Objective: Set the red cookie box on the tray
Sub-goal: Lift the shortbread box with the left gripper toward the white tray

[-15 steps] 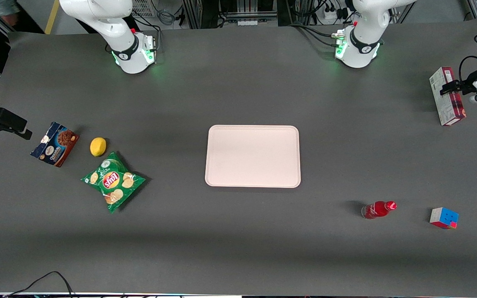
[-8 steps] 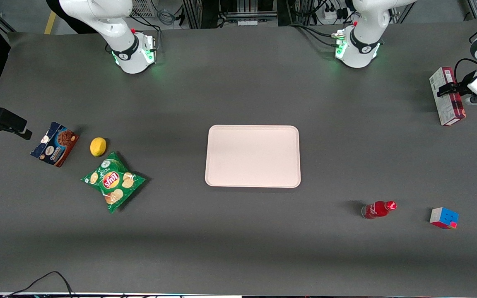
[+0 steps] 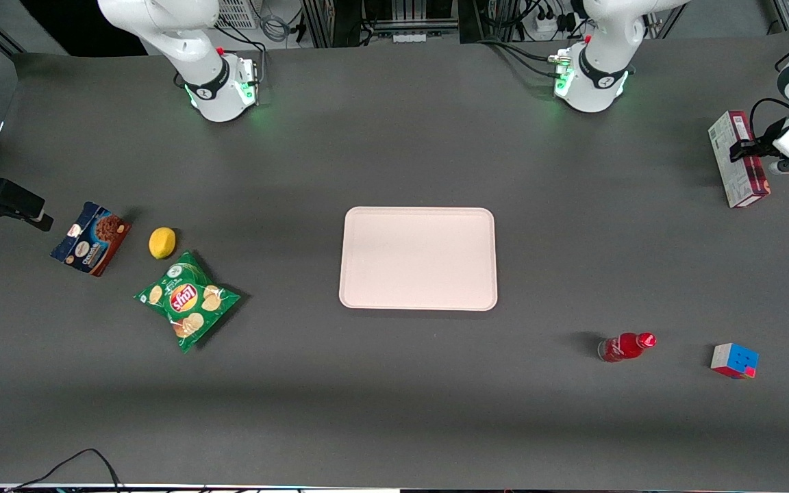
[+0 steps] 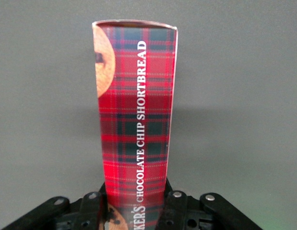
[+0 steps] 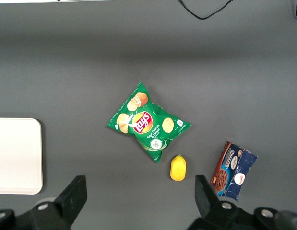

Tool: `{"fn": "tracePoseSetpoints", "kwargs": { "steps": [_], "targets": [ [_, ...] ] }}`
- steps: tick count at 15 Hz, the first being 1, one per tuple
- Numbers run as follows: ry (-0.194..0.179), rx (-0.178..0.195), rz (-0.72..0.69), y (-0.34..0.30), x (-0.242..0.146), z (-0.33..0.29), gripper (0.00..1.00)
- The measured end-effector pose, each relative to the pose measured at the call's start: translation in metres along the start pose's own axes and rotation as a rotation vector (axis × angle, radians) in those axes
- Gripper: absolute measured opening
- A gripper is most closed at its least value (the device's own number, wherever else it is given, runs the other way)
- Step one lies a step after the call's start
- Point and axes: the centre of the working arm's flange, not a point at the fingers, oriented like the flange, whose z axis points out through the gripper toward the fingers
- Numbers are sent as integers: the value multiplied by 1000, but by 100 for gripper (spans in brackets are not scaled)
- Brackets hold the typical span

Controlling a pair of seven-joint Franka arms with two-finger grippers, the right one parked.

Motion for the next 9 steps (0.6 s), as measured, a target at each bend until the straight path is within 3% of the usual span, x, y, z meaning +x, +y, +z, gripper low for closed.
{"fn": "tracePoseSetpoints", "kwargs": {
  "steps": [4, 7, 9],
  "targets": [
    [-21, -14, 40, 8, 17, -10, 38],
    [-82, -51, 82, 29, 65, -55, 38],
    [-73, -37, 96, 58, 99, -95, 38]
  ]
}}
